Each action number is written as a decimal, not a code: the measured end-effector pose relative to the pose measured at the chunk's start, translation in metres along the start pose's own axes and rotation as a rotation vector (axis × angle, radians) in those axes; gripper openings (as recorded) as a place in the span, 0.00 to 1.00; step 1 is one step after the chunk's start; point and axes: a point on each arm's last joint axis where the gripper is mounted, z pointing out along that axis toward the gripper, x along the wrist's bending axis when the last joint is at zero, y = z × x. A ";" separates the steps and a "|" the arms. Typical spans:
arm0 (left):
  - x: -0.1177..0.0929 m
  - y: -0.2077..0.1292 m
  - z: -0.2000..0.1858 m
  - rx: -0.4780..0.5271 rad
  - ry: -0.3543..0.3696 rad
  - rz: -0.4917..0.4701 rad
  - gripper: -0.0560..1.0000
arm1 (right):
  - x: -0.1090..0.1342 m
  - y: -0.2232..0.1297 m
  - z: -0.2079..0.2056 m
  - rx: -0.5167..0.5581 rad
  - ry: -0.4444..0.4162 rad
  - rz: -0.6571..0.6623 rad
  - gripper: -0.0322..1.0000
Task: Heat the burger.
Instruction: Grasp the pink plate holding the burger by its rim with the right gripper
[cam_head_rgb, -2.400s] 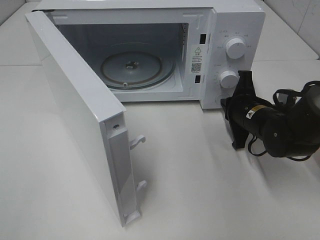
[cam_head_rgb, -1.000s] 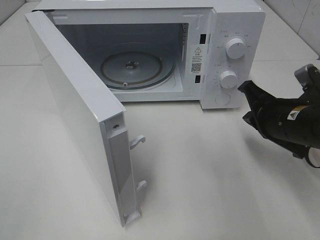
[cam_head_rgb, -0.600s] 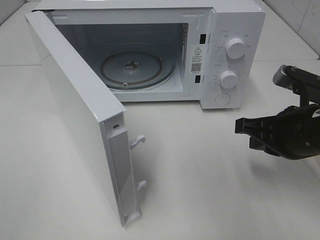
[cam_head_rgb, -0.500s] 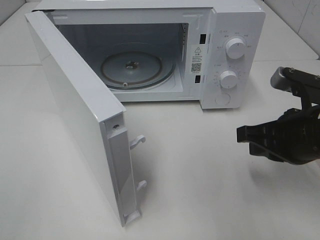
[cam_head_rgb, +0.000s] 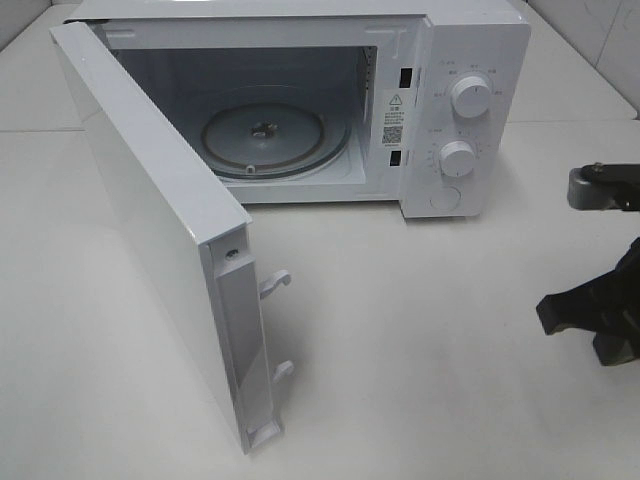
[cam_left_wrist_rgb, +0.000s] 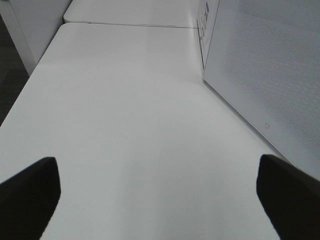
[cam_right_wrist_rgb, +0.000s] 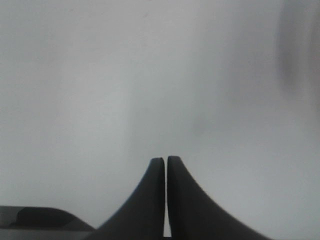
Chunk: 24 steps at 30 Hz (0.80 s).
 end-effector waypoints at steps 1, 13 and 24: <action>0.000 0.000 0.000 0.000 0.000 0.000 0.99 | -0.002 0.004 -0.005 -0.003 -0.039 0.011 0.10; 0.000 0.000 0.000 0.000 0.000 0.000 0.99 | -0.018 0.019 -0.015 0.029 -0.020 0.023 0.95; 0.000 0.000 0.000 0.000 0.000 0.000 0.99 | -0.054 0.030 -0.005 0.015 -0.106 0.036 0.98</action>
